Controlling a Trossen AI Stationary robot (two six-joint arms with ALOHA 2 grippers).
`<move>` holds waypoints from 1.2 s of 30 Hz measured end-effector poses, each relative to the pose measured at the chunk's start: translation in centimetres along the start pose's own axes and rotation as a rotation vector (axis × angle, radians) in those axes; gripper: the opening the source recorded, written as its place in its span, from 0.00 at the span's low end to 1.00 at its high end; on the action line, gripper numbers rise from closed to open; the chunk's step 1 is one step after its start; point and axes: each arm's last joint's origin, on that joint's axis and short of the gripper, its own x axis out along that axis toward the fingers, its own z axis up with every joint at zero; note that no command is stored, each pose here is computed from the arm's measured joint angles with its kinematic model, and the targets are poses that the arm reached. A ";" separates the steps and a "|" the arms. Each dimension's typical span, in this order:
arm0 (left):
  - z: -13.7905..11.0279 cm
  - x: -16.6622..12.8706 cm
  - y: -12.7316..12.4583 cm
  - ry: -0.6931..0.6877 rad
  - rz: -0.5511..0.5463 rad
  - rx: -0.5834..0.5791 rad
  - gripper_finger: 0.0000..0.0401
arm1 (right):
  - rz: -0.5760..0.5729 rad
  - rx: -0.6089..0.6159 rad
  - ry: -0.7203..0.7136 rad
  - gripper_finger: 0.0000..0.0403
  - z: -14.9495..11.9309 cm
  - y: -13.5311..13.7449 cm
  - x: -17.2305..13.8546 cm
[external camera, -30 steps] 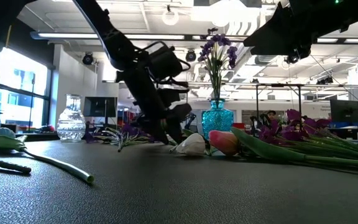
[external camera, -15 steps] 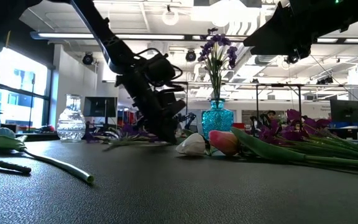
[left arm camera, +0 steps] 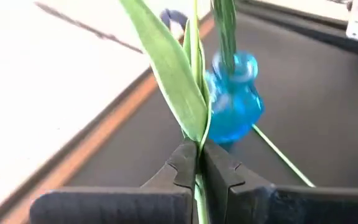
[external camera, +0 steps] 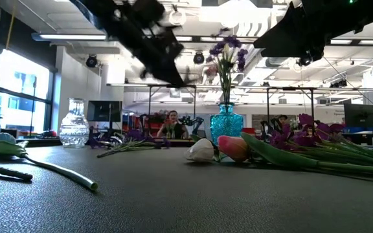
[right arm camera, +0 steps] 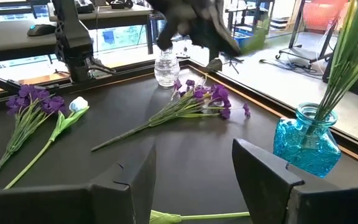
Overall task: Sort flowers into vase by color
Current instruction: Put the top pink tulip into the transparent vase
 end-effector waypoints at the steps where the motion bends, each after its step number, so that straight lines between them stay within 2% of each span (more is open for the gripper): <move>1: 0.1 -1.2 0.0 -0.035 0.026 0.024 0.00 | 0.001 0.001 0.000 0.46 0.0 0.0 0.0; 5: -0.7 -6.0 0.4 -0.207 0.080 0.023 0.00 | 0.007 0.001 0.003 0.46 0.0 0.0 0.0; 12: -5.0 -12.5 3.0 -0.584 0.095 -0.070 0.00 | 0.011 -0.007 0.004 0.46 0.0 0.0 0.0; 15: -6.6 -14.5 4.0 -0.729 0.160 -0.073 0.00 | 0.011 -0.008 0.004 0.46 0.0 0.0 0.0; 19: -7.9 -16.8 5.2 -0.848 0.292 -0.068 0.00 | 0.011 -0.010 0.004 0.46 0.0 0.0 0.0; 24: -8.4 -19.0 6.2 -0.907 0.434 -0.052 0.00 | 0.007 -0.010 0.002 0.46 0.0 0.0 0.0; 28: -8.5 -20.2 6.7 -0.928 0.504 -0.040 0.00 | 0.007 -0.007 0.002 0.46 0.0 0.0 0.0; 36: -8.9 -19.5 7.4 -0.871 0.572 -0.032 0.00 | 0.007 -0.002 0.002 0.46 0.0 0.0 0.0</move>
